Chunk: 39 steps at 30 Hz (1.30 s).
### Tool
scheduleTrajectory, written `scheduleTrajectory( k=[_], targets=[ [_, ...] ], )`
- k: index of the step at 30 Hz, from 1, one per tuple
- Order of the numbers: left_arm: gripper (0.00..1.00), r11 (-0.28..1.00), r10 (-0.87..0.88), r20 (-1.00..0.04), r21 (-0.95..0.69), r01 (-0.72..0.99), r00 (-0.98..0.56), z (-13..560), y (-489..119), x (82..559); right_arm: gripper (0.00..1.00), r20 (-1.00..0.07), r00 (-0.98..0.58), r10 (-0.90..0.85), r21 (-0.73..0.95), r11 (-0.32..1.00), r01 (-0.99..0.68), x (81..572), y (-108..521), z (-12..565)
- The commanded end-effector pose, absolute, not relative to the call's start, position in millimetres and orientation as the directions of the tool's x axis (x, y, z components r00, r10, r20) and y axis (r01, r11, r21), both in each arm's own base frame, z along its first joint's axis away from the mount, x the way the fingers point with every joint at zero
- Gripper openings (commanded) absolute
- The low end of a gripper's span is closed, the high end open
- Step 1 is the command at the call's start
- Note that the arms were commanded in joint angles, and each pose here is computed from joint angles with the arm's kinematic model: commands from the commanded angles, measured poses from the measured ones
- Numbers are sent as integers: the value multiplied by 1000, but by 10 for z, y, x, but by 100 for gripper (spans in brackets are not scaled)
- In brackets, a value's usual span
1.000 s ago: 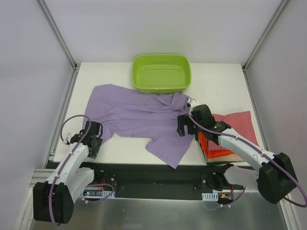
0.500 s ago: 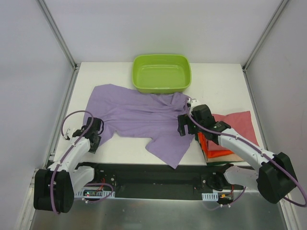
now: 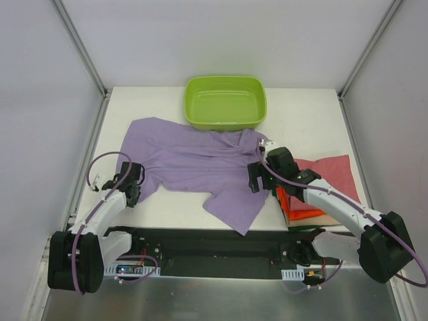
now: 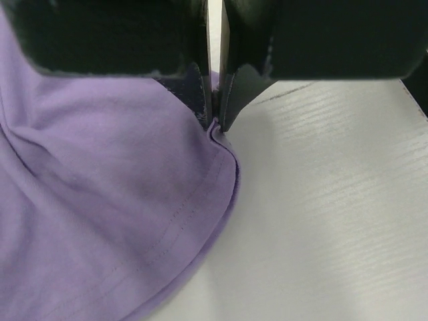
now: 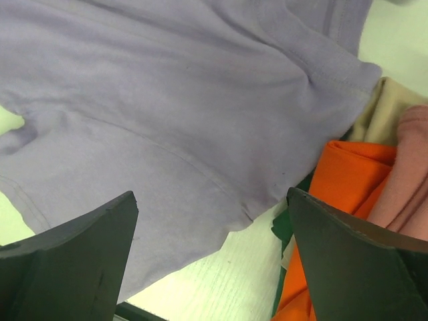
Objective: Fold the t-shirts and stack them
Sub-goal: Grap the side of the flattened tshirt closest away from the robot with both arms
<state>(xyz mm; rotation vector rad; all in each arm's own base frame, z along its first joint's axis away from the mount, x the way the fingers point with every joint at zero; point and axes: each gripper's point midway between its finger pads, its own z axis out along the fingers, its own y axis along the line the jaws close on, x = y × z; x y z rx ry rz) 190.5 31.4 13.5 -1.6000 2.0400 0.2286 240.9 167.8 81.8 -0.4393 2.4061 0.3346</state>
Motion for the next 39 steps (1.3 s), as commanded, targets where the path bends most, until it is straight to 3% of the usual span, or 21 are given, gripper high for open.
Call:
scheduleTrajectory(
  k=[1,6,10,15,19,22,30,36,39],
  targets=[
    [0,324,-849,-487,-176,-930,-204,97,287,1769,96,-666,-679,-307,84,874,-478,2306,1813,1004],
    [0,338,-852,-496,-280,-899,-166,217,263,1834,97,-616,-629,-475,62,766,-639,1832,2259,991],
    [0,363,-848,-503,-322,-875,-167,297,247,1889,99,-495,-580,-647,19,660,-751,1327,2476,789],
    [0,376,-851,-490,-313,-872,-191,289,209,1907,84,-356,-539,-764,-12,580,-815,918,2502,566],
    [0,379,-843,-501,-292,-878,-196,245,242,1886,65,-297,-558,-775,74,563,-823,696,2588,406],
    [0,374,-850,-489,-296,-879,-197,217,220,1882,59,-248,-551,-797,38,560,-828,685,2520,295],
    [0,375,-853,-485,-309,-874,-194,239,207,1910,45,-214,-562,-799,-133,593,-794,931,2380,96],
    [0,379,-850,-491,-316,-870,-192,276,212,1938,26,-217,-578,-787,-236,617,-751,1070,2232,92],
    [0,385,-846,-497,-319,-866,-193,312,220,1960,11,-230,-582,-780,-226,625,-747,1068,2244,145]
  ],
)
